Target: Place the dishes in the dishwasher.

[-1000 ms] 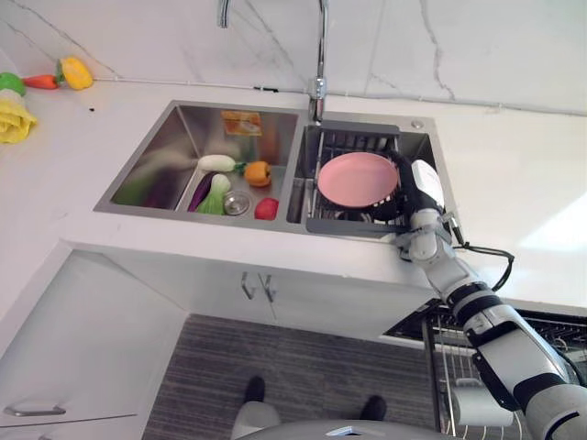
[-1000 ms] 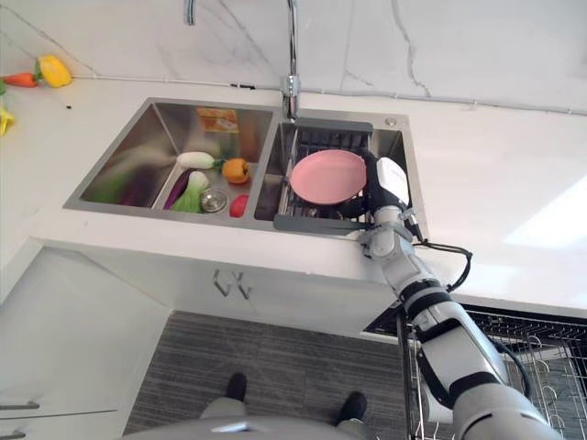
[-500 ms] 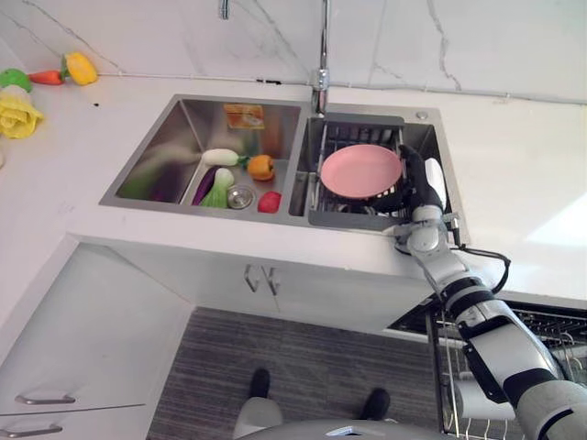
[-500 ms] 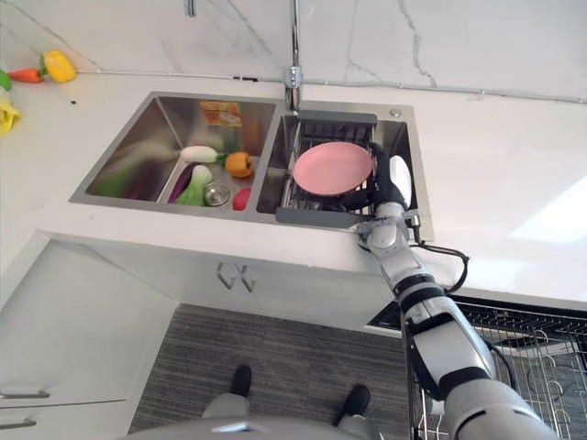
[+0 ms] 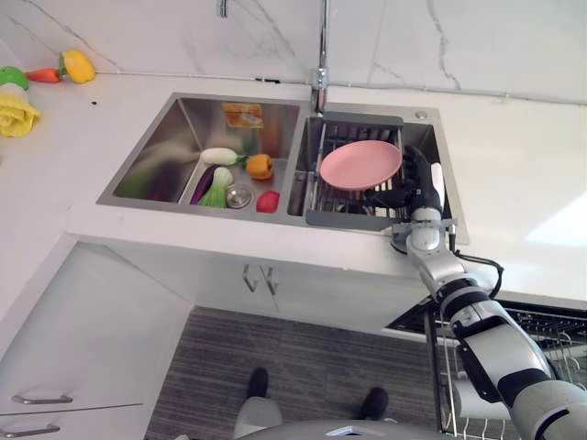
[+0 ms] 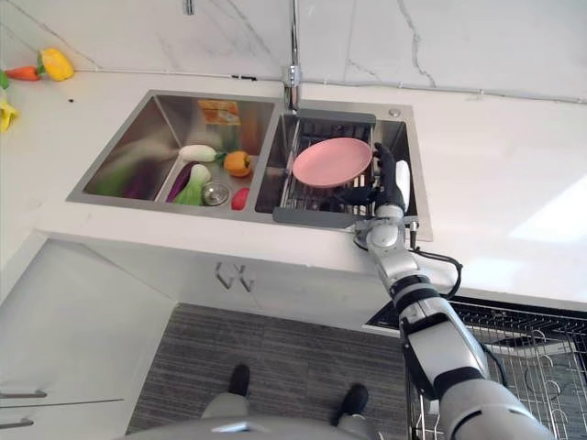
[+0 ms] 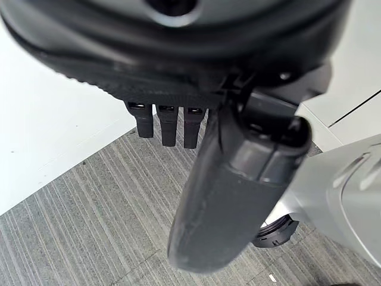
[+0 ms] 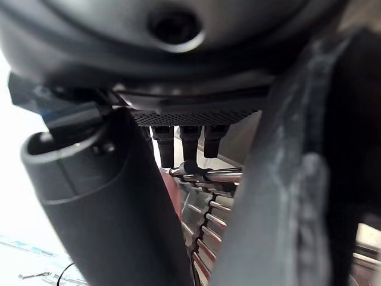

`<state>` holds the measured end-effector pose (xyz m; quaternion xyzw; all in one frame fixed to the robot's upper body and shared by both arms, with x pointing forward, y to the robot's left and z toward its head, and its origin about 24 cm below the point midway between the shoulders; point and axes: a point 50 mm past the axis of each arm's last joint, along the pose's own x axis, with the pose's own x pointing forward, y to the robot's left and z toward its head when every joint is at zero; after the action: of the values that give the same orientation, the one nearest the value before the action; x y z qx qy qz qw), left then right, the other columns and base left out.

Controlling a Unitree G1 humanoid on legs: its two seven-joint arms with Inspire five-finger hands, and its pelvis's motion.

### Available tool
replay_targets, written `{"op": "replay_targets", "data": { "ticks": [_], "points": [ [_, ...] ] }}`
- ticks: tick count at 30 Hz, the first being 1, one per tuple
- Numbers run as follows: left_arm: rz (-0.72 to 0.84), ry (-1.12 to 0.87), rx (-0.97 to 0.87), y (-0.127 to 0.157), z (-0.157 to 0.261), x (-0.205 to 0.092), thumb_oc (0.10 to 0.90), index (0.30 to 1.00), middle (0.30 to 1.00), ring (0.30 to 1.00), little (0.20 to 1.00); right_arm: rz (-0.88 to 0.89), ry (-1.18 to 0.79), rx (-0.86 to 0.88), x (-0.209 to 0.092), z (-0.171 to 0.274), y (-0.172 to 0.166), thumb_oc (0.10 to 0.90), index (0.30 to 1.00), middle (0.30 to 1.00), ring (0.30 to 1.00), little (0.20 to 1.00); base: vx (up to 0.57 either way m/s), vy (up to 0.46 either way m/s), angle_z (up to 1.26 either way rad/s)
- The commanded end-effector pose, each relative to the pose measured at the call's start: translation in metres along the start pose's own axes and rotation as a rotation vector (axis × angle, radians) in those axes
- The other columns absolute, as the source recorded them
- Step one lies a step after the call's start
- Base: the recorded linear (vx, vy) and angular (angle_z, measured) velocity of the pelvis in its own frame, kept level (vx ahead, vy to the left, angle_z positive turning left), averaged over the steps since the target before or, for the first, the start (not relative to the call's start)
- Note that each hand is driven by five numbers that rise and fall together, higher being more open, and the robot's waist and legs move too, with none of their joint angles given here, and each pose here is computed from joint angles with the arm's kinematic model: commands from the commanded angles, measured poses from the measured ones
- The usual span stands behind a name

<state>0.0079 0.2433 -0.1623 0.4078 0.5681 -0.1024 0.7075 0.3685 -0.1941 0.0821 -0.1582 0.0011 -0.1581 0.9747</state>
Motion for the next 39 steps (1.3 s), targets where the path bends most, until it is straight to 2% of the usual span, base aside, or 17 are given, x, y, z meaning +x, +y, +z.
{"op": "replay_targets", "data": {
  "ticks": [1,4,12,19,33,39],
  "points": [
    [0.030,-0.008,0.127,0.014,-0.007,0.002,0.800,0.900,0.900,0.900,0.900,-0.004,-0.146,-0.046,0.016,0.046,0.005,0.800,0.900,0.900,0.900,0.900,0.00,0.000,0.00],
    [0.031,-0.019,0.133,0.014,-0.006,0.002,0.800,0.900,0.900,0.900,0.900,-0.001,-0.265,-0.269,0.019,0.059,-0.003,0.800,0.900,0.900,0.900,0.900,0.00,0.000,0.00],
    [0.016,-0.017,0.160,0.010,-0.007,0.001,0.800,0.900,0.900,0.900,0.900,-0.002,-0.337,-0.379,0.020,0.069,-0.003,0.800,0.900,0.900,0.900,0.900,0.00,-0.003,0.03],
    [0.033,-0.032,0.174,0.012,-0.004,0.002,0.800,0.900,0.900,0.900,0.900,-0.009,-0.466,-0.594,0.021,0.085,-0.004,0.800,0.900,0.900,0.900,0.900,0.00,0.000,0.01],
    [0.062,-0.031,0.172,0.013,0.001,0.004,0.800,0.900,0.900,0.900,0.900,-0.125,-0.404,-0.571,0.022,0.072,-0.011,0.800,0.900,0.900,0.900,0.900,0.00,0.000,0.00],
    [0.079,-0.050,0.166,0.019,0.006,0.006,0.800,0.900,0.900,0.900,0.900,-0.131,-0.477,-0.614,0.017,0.078,-0.009,0.800,0.900,0.900,0.900,0.900,0.00,0.000,0.00]
  ]
}}
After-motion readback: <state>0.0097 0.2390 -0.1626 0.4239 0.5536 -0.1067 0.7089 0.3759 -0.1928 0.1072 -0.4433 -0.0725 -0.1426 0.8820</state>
